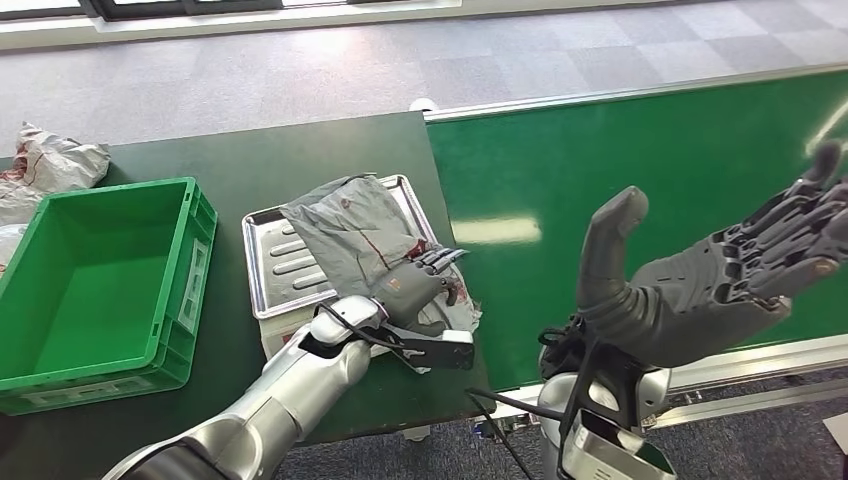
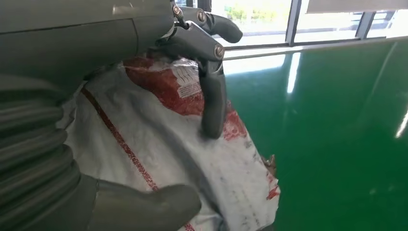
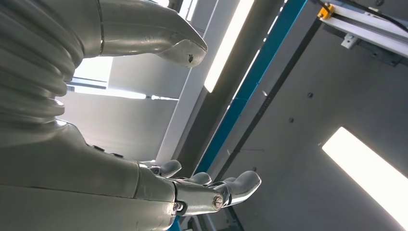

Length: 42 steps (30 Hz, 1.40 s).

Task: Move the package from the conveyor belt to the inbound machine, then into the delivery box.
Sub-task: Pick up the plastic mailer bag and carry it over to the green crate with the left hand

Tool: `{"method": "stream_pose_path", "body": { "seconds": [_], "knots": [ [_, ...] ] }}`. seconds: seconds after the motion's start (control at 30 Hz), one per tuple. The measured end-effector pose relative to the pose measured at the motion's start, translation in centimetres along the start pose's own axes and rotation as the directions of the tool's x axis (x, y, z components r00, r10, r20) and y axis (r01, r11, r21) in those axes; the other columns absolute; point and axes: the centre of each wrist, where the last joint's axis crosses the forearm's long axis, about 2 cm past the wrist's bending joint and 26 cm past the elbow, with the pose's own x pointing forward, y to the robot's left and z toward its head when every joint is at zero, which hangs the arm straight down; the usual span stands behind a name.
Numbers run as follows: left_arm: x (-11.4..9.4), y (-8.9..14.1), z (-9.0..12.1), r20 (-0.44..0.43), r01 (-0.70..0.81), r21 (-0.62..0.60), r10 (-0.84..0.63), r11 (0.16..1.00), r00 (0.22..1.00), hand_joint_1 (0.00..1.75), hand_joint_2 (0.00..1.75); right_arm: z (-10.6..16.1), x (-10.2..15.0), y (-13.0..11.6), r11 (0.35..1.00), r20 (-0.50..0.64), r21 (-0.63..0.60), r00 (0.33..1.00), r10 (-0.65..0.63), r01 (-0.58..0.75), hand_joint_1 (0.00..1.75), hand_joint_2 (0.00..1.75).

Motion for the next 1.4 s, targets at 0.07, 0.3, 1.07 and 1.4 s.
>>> {"method": "stream_pose_path", "body": {
  "seconds": [0.07,0.3,1.07,1.4],
  "knots": [
    [0.0,0.0,0.0,-0.012,0.013,0.0,-0.013,1.0,1.0,0.0,1.75,0.1,0.0,0.0,1.0,0.0,0.004,1.0,0.002,-0.002,0.0,1.75],
    [-0.3,0.4,-0.2,-0.025,0.032,0.002,-0.032,0.999,0.999,0.0,1.75,0.4,-0.2,0.2,1.0,-0.008,0.017,1.0,0.006,-0.006,0.0,1.75],
    [1.2,0.5,-1.2,-0.222,0.562,-0.208,-0.598,0.801,0.77,0.86,1.75,0.7,-0.5,0.3,0.999,-0.008,0.038,1.0,0.022,-0.021,0.0,1.75],
    [1.0,-0.2,-0.9,-0.204,0.593,-0.248,-0.639,0.766,0.742,1.75,1.75,0.7,-0.5,0.3,0.999,-0.003,0.043,1.0,0.026,-0.026,0.0,1.75]
  ]
}}
